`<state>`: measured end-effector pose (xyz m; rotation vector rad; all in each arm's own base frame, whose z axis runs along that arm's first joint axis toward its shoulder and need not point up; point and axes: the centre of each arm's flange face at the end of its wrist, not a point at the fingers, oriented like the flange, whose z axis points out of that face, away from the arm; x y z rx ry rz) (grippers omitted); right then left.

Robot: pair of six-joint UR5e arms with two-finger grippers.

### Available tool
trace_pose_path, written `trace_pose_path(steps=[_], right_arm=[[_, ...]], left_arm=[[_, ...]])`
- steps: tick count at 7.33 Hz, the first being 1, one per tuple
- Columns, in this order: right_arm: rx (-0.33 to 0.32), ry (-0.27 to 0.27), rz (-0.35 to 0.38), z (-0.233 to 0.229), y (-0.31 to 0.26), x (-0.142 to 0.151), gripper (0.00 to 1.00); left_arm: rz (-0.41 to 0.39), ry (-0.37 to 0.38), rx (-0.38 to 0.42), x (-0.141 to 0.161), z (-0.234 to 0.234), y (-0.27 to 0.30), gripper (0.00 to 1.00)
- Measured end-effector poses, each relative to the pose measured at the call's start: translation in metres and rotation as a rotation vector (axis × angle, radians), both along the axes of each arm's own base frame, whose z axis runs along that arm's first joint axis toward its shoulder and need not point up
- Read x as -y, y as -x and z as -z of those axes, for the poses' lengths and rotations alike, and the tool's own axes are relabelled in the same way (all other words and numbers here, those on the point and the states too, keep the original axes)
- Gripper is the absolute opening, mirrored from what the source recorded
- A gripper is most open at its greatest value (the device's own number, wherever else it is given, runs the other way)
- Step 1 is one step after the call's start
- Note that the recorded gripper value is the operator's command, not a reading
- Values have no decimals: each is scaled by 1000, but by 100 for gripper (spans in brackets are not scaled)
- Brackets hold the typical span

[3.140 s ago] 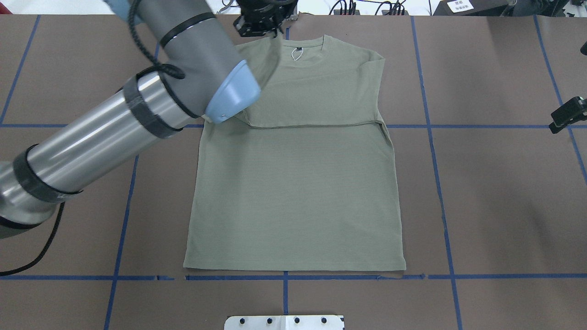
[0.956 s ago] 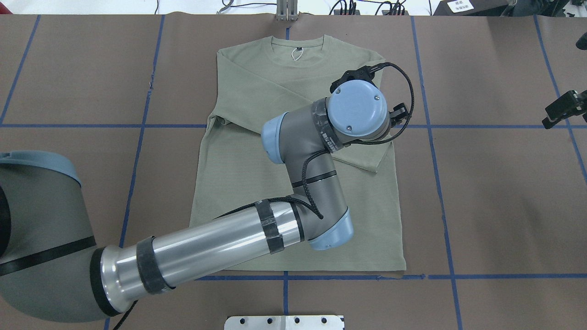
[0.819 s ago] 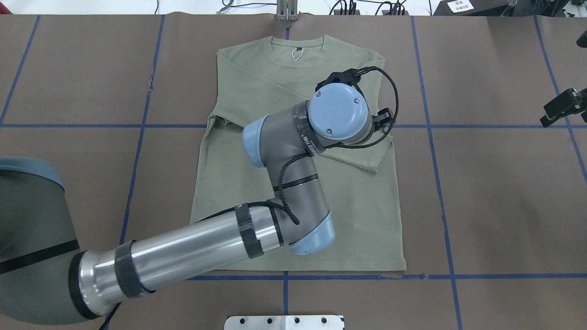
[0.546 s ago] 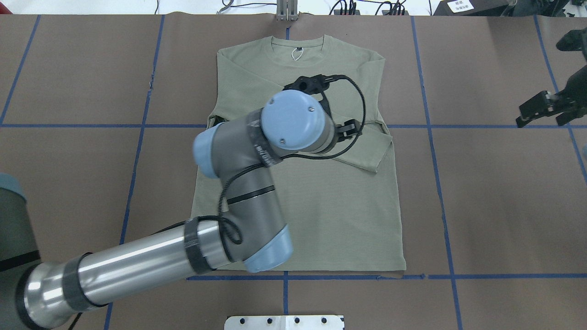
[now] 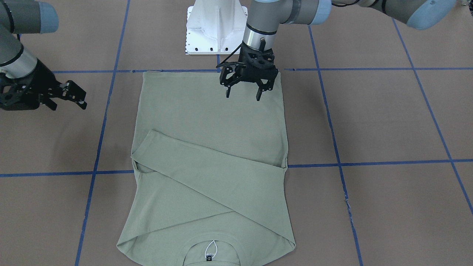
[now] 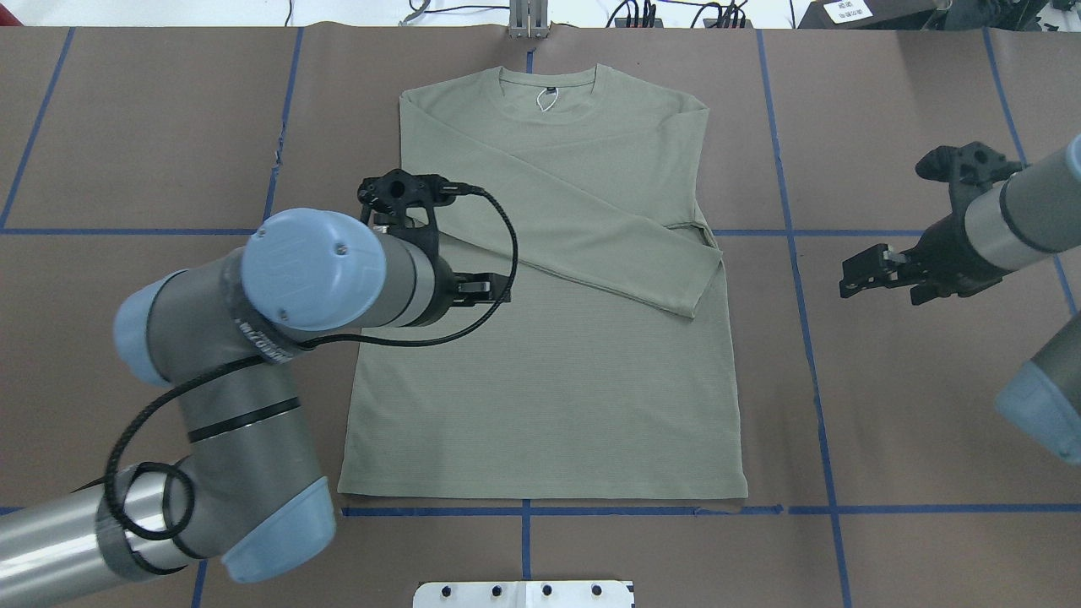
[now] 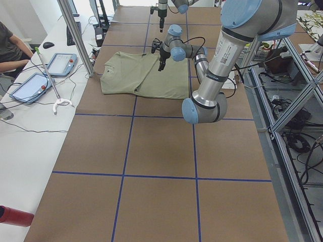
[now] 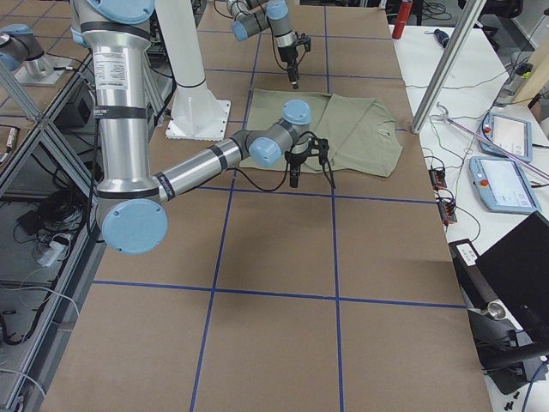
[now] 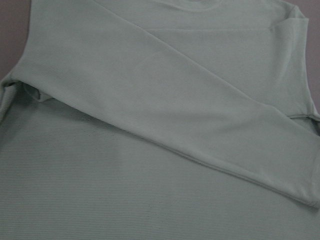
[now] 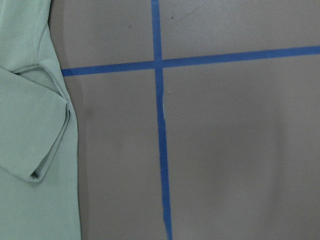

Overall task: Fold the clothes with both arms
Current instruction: 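Release the sleeve with the left gripper while the right gripper moves to the hem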

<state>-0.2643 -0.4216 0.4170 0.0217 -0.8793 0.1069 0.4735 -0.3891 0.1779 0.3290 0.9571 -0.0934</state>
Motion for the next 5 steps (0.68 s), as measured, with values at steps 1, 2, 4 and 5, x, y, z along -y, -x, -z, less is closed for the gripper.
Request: trace_pose_path(steps=[1,2,4,5], right_arm=[[-3,15,-21,9,32,-28,100],[-7,33,-39,18,64,-57,100],[-6,44,-33,36,122,-120,100],[-8,42,-1,39,139,-144,100]], left_arm=[[-30,-4,26,-11,-26,22,99],[-51,1,46,-20,-49,39,99],[-70,-2,67,-33,-78,64,99],[-73,-6,63,-36,-79,71,99]])
